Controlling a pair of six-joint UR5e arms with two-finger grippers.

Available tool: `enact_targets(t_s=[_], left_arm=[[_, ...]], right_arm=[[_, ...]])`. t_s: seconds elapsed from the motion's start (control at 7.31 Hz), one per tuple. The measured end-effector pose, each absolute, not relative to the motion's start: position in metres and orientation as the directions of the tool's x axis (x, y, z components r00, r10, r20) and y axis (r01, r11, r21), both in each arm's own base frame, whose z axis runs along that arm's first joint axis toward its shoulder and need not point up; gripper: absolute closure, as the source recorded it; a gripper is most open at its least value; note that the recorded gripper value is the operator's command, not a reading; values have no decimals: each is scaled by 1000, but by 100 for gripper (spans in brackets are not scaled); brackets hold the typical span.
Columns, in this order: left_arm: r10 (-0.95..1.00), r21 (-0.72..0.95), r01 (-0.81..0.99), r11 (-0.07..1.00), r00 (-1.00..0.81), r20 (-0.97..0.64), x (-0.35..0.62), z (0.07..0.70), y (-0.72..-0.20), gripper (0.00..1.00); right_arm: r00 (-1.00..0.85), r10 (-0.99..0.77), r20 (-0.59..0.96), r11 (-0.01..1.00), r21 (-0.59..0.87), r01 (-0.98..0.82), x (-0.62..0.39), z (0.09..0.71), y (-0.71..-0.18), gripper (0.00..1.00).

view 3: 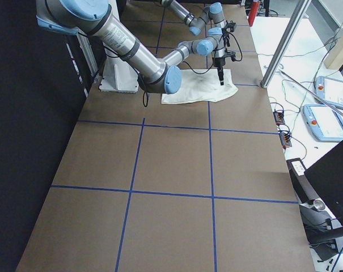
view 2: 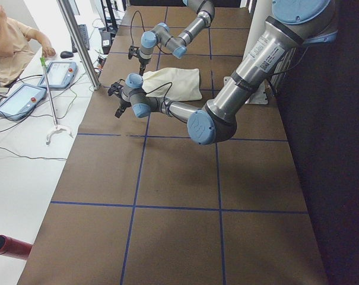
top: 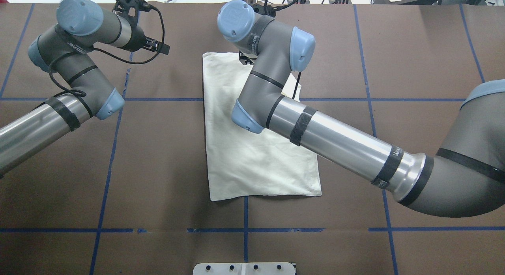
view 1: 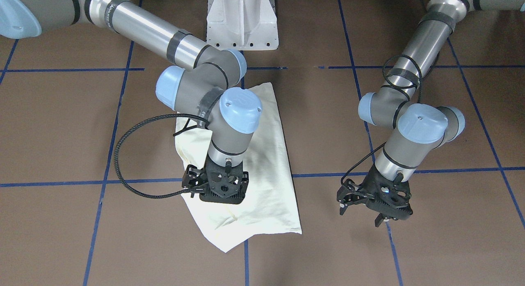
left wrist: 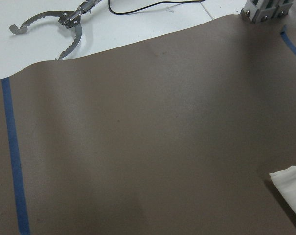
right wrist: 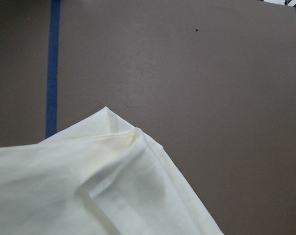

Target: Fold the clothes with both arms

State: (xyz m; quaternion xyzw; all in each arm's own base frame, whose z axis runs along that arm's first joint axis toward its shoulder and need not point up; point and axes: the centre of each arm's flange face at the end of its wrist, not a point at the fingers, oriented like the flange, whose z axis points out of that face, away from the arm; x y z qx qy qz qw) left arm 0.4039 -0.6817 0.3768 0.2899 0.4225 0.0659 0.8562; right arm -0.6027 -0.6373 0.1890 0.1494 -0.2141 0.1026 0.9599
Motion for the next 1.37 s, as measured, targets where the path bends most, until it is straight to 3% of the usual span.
enact_targets(t_s=[0.55,1.37], left_arm=[[353,546,136,827,631,-691,402,381,-680,0],[358,550,138,824,625,-693,397,385,-671,0]], right_arm=[[914,138,382,894,349,-281,-651,220,-625,0],[971,90,223,914,369,-170,-636,238,-633,0]])
